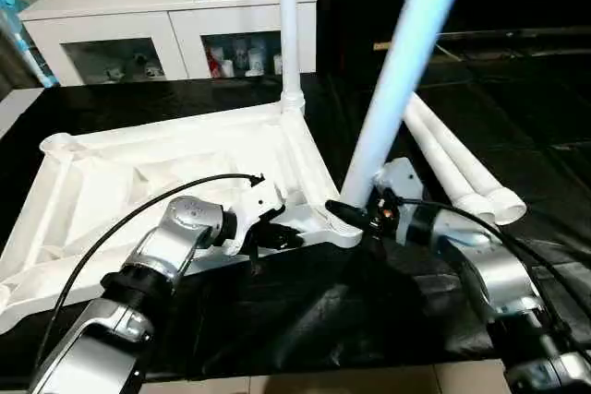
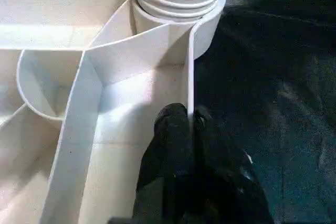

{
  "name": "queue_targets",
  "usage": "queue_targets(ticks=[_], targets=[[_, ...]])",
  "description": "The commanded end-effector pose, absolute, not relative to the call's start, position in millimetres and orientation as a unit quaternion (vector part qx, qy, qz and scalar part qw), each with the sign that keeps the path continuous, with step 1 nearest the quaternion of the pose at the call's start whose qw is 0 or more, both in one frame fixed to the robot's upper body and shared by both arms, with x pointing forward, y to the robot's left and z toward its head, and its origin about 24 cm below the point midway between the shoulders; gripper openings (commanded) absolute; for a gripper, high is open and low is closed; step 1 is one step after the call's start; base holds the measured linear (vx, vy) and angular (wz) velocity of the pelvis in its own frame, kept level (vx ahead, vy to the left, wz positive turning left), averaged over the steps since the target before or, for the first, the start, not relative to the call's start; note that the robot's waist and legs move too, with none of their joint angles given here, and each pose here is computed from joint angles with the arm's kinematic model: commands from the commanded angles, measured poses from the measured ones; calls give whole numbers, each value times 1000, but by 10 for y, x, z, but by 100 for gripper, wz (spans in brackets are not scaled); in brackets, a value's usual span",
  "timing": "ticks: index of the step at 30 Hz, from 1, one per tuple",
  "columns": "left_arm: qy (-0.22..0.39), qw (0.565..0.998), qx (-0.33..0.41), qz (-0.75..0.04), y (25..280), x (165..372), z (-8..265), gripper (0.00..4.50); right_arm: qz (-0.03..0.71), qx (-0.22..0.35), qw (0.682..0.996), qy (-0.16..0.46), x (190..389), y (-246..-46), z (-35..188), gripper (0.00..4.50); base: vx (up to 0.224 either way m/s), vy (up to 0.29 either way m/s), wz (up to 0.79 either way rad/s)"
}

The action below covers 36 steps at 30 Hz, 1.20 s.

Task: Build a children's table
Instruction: Insert table leg to table base

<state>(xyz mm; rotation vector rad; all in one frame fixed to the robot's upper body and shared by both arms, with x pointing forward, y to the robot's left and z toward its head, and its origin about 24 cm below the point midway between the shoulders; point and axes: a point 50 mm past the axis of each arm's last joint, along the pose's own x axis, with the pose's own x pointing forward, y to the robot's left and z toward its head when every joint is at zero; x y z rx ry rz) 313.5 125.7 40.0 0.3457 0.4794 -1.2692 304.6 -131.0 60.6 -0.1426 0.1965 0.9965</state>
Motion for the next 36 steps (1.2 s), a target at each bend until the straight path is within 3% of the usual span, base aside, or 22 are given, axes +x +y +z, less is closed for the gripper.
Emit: queue_targets(ticks=[1, 5, 8, 12, 15, 20, 31, 33, 36], targets=[[187, 786, 154, -569, 1291, 3186, 524, 0, 512, -50, 842, 160, 2906, -1235, 313, 193, 0, 0, 0], [183, 764, 166, -596, 1280, 3136, 538, 0, 536, -42, 829, 155, 2917, -1211, 321, 193, 0, 0, 0], [189, 723, 190, -637, 1257, 3069, 544, 0, 589, -55, 788, 172, 2873, -1187, 261, 193, 0, 0, 0], [194, 708, 201, -648, 1240, 3057, 547, 0, 612, -67, 766, 184, 2843, -1183, 226, 193, 0, 0, 0], [204, 686, 216, -664, 1205, 3068, 559, 0, 647, -76, 730, 205, 2778, -1168, 165, 193, 0, 0, 0], [208, 676, 222, -671, 1205, 3069, 564, 0, 660, -70, 718, 211, 2752, -1156, 136, 193, 0, 0, 0], [215, 676, 217, -670, 1212, 3069, 549, 0, 659, -58, 722, 202, 2735, -1093, 109, 193, 0, 0, 0], [216, 682, 213, -665, 1217, 3076, 544, 0, 650, -54, 731, 200, 2751, -1091, 108, 193, 0, 0, 0], [212, 718, 188, -636, 1240, 3122, 556, 0, 604, -41, 774, 187, 2834, -1090, 111, 193, 0, 0, 0]])
